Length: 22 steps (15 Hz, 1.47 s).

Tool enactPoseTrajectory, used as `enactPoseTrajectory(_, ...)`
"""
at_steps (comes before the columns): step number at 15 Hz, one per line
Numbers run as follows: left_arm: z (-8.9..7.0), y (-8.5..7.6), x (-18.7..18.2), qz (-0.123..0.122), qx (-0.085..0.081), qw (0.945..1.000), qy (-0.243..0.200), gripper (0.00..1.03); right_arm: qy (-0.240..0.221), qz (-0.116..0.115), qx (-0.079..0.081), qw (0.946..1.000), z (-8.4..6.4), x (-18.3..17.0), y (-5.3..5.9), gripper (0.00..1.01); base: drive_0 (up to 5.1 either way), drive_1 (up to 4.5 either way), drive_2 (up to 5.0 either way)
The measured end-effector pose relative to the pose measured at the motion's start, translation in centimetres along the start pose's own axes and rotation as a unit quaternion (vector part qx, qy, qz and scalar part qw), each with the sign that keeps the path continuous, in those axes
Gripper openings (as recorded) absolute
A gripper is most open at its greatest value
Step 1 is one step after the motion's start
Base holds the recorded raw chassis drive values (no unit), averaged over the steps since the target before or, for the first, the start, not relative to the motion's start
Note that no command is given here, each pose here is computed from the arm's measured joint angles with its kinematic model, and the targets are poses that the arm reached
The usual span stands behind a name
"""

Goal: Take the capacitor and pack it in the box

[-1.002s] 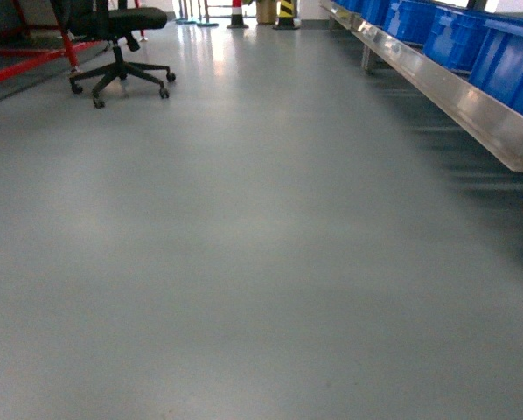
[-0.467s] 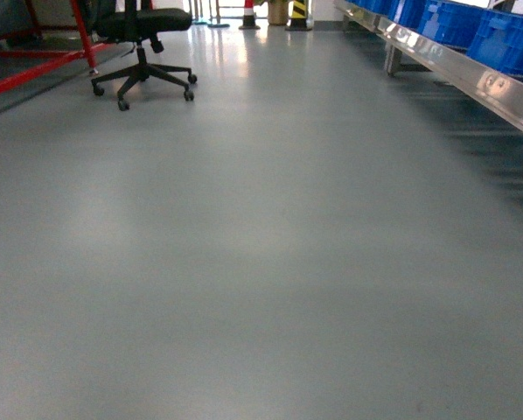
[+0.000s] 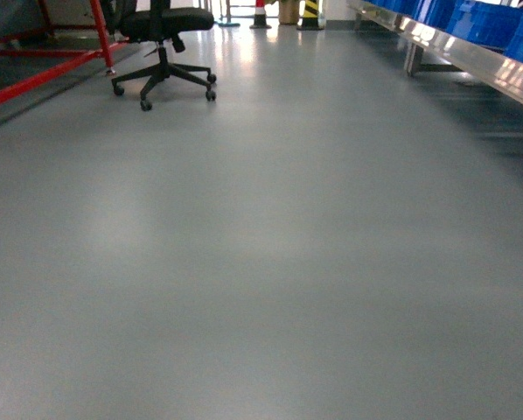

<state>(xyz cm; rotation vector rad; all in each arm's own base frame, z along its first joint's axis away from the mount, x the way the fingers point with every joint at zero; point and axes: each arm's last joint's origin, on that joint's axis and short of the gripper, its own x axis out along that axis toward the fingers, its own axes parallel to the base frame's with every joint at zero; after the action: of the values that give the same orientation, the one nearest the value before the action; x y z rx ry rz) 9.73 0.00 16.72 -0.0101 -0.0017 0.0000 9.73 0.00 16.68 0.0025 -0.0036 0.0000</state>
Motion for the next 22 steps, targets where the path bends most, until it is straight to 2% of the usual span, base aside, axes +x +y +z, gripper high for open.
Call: enactPoseTrajectory(22, -0.01, 0.00, 0.00, 0.001, 0.000, 1.0000, 0.000, 0.43, -0.002, 0.000, 0.000, 1.0000, 0.04, 0.00, 0.00, 0.98, -5.0, 2.39, 2.4)
